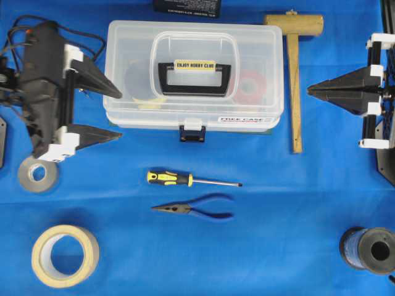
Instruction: Close the tool box with the left arm.
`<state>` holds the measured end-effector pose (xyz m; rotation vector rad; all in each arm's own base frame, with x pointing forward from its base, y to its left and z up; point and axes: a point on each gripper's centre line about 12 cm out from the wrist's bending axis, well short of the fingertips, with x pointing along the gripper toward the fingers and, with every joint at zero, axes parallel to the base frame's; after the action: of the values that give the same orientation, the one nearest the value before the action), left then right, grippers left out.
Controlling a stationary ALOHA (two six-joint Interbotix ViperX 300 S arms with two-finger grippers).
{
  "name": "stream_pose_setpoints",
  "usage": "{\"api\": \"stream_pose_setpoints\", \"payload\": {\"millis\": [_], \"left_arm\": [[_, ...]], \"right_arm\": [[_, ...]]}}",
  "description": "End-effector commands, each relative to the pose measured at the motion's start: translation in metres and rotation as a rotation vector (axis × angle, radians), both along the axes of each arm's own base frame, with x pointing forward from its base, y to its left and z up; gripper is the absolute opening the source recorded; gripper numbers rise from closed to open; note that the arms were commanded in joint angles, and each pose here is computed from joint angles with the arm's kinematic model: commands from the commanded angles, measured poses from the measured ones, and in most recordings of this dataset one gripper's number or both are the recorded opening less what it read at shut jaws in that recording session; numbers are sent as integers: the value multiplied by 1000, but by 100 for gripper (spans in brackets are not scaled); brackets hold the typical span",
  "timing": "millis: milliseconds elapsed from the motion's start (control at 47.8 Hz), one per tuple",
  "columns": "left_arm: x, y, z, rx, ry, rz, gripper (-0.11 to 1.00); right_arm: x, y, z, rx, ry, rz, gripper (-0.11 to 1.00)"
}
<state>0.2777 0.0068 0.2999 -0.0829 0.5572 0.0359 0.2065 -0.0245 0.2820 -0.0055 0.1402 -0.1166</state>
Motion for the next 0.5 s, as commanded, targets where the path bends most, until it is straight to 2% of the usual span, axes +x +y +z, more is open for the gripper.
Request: {"api": "stream_pose_setpoints", "payload": {"millis": [0, 230, 481], "left_arm": [[-10, -1, 15, 3, -80, 0, 91], [-45, -4, 14, 8, -193, -10, 91], [-81, -7, -17, 10, -299, -22, 91]], "right_arm": [[1, 0, 9, -4, -23, -1, 0], [1, -1, 8, -3, -23, -3, 0], [1, 0, 8, -2, -18, -1, 0]]}}
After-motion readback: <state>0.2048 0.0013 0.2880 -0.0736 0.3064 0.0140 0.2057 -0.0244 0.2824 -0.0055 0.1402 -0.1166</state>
